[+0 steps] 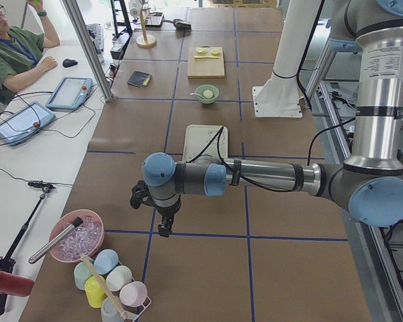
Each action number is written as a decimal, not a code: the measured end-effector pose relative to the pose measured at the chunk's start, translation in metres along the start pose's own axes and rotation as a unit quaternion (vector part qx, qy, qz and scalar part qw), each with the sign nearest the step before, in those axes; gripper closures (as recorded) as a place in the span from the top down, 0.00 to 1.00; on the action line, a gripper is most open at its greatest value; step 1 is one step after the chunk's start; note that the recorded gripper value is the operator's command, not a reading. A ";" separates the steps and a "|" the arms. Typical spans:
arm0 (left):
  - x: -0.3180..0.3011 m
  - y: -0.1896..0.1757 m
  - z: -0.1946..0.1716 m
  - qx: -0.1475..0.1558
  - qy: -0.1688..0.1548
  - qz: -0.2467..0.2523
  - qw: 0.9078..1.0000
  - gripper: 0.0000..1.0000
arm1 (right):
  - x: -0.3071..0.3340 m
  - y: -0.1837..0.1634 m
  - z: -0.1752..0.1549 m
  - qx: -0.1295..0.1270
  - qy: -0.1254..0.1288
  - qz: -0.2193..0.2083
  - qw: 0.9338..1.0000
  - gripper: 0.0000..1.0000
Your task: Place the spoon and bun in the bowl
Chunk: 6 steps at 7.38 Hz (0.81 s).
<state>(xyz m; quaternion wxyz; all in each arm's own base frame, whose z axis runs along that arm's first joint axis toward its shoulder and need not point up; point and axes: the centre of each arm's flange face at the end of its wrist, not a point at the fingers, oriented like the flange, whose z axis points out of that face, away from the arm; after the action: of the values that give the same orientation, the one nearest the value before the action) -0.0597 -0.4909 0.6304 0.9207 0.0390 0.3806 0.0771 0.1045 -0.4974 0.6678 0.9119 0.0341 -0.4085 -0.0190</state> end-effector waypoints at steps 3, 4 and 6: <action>0.000 0.000 0.000 0.000 0.000 -0.001 1.000 1.00 | 0.004 0.008 0.004 0.002 0.000 0.032 0.999 1.00; 0.000 0.000 0.000 0.000 -0.001 -0.001 1.000 1.00 | 0.003 0.007 0.004 0.003 -0.001 0.032 0.999 1.00; 0.000 0.000 0.000 0.000 -0.001 0.000 1.000 1.00 | 0.001 0.004 0.002 0.005 -0.002 0.031 0.999 1.00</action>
<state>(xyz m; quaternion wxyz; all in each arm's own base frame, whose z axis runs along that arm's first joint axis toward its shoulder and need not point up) -0.0598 -0.4909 0.6299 0.9210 0.0392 0.3799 0.0766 0.1035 -0.4935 0.6701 0.9110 0.0256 -0.4114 0.0115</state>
